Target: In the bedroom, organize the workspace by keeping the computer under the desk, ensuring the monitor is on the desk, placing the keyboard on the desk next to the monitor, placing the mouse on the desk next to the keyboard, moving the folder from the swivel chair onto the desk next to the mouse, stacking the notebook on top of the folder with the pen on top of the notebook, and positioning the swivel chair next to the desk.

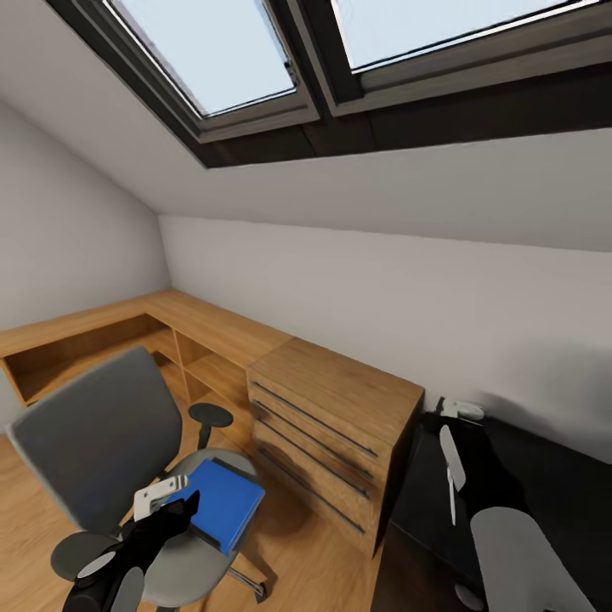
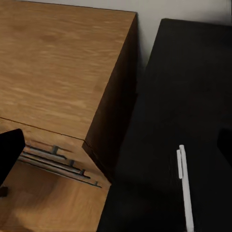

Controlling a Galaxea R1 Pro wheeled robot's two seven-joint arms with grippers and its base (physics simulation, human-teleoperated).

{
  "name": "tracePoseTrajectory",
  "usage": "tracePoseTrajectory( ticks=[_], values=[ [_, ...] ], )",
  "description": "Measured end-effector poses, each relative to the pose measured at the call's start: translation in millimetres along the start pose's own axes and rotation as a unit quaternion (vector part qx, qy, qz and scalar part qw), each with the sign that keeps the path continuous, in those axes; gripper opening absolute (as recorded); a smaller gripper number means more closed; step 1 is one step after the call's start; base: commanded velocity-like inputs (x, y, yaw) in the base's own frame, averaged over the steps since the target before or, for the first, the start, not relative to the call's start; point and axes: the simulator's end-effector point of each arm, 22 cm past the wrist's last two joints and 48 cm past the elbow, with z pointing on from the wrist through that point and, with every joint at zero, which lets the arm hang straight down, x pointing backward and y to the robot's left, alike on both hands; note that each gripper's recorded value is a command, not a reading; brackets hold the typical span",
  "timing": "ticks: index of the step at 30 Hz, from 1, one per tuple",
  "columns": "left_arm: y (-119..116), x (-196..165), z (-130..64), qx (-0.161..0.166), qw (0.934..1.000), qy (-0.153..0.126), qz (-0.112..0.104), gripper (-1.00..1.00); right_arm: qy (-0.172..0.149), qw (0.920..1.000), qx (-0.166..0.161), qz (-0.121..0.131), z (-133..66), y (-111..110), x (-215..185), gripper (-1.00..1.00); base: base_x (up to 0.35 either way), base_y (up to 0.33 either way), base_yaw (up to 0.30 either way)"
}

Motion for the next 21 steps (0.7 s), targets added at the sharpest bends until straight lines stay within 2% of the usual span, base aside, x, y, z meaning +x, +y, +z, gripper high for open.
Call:
tracePoseTrajectory(
  ticks=[1,2,6,11,21],
  values=[
    [0.1,0.0,0.0,0.000,1.0000,0.000,0.000,1.00,0.000,1.0000,-0.001,-0.001,-0.3,2.7,0.6,1.00,0.000,0.000,0.256],
    [11.6,-2.4,0.3,-0.011,0.9999,-0.002,-0.006,1.00,0.000,0.9993,-0.019,-0.033,-3.1,30.8,6.1,1.00,0.000,0.000,0.261],
    [25.4,-5.2,0.4,-0.024,0.9996,-0.004,-0.016,1.00,0.001,0.9984,-0.025,-0.050,-4.5,41.7,11.6,1.00,0.000,0.000,0.271],
    [41.6,-8.3,0.0,-0.039,0.9989,-0.007,-0.027,1.00,0.003,0.9981,-0.028,-0.055,-4.8,45.6,15.8,1.00,0.000,0.000,0.233],
    [56.9,-10.8,-0.8,-0.053,0.9979,-0.010,-0.037,1.00,0.004,0.9980,-0.030,-0.056,-5.0,47.0,17.4,1.00,0.000,0.000,0.034]
  ],
)
